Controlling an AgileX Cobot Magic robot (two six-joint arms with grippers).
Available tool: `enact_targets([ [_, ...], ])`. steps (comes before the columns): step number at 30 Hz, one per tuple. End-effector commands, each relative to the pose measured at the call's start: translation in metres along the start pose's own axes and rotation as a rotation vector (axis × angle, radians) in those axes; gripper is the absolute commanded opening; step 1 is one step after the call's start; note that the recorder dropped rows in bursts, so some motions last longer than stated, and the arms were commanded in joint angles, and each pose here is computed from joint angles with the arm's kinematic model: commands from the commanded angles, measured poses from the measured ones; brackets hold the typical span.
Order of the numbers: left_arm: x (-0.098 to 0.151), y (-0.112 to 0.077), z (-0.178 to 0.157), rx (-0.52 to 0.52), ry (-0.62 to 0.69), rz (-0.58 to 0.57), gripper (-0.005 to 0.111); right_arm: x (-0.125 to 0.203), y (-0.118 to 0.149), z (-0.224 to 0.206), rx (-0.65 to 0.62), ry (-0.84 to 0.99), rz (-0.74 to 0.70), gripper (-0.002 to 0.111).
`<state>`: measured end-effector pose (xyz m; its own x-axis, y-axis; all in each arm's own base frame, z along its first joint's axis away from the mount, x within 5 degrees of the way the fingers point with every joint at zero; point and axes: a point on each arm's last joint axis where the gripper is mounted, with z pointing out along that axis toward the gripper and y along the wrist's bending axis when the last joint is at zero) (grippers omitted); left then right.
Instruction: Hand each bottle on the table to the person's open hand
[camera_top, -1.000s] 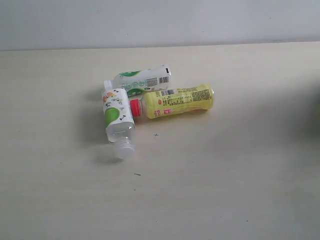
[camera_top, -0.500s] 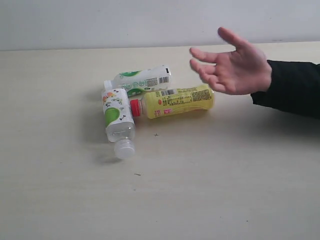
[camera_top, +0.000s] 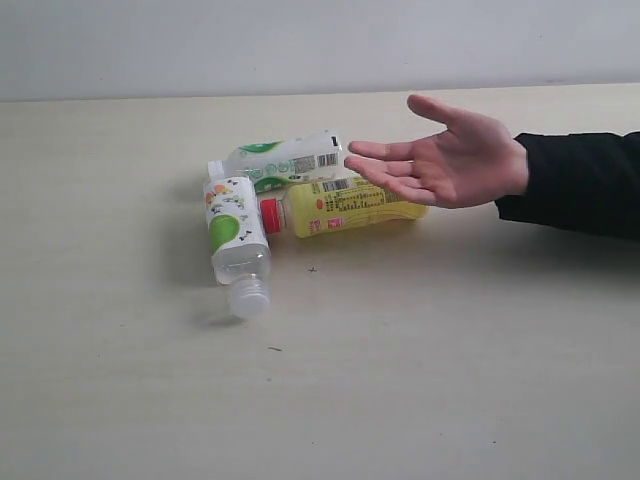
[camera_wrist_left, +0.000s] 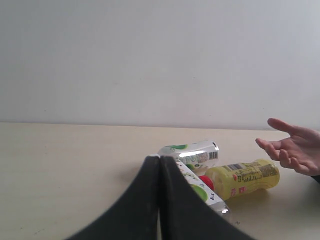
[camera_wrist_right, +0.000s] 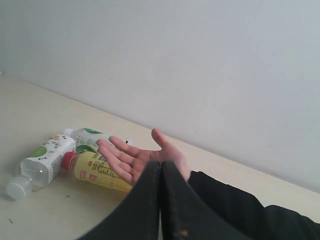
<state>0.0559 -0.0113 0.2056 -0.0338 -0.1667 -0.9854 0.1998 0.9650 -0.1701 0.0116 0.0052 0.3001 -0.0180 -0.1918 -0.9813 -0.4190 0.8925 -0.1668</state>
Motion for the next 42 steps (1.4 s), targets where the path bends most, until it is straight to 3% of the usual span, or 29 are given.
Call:
enact_targets([
  [1, 0.000, 0.000, -0.001, -0.001, -0.007, -0.005, 0.000, 0.002, 0.000, 0.002, 0.006, -0.016, -0.006, 0.000],
  [8, 0.000, 0.000, -0.001, -0.001, -0.007, -0.005, 0.000, 0.022, 0.004, 0.020, 0.011, -0.041, -0.028, 0.000],
  [29, 0.000, 0.000, -0.001, -0.001, -0.007, -0.005, 0.000, 0.029, 0.003, 0.023, 0.025, -0.019, -0.042, 0.000],
  [36, 0.000, 0.000, -0.001, -0.001, -0.007, -0.005, 0.000, 0.025, 0.006, 0.040, -0.023, 0.035, 0.067, 0.000],
  [42, 0.000, 0.000, -0.001, -0.001, -0.007, -0.005, 0.000, 0.001, 0.008, 0.063, -0.093, 0.152, 0.207, 0.002],
])
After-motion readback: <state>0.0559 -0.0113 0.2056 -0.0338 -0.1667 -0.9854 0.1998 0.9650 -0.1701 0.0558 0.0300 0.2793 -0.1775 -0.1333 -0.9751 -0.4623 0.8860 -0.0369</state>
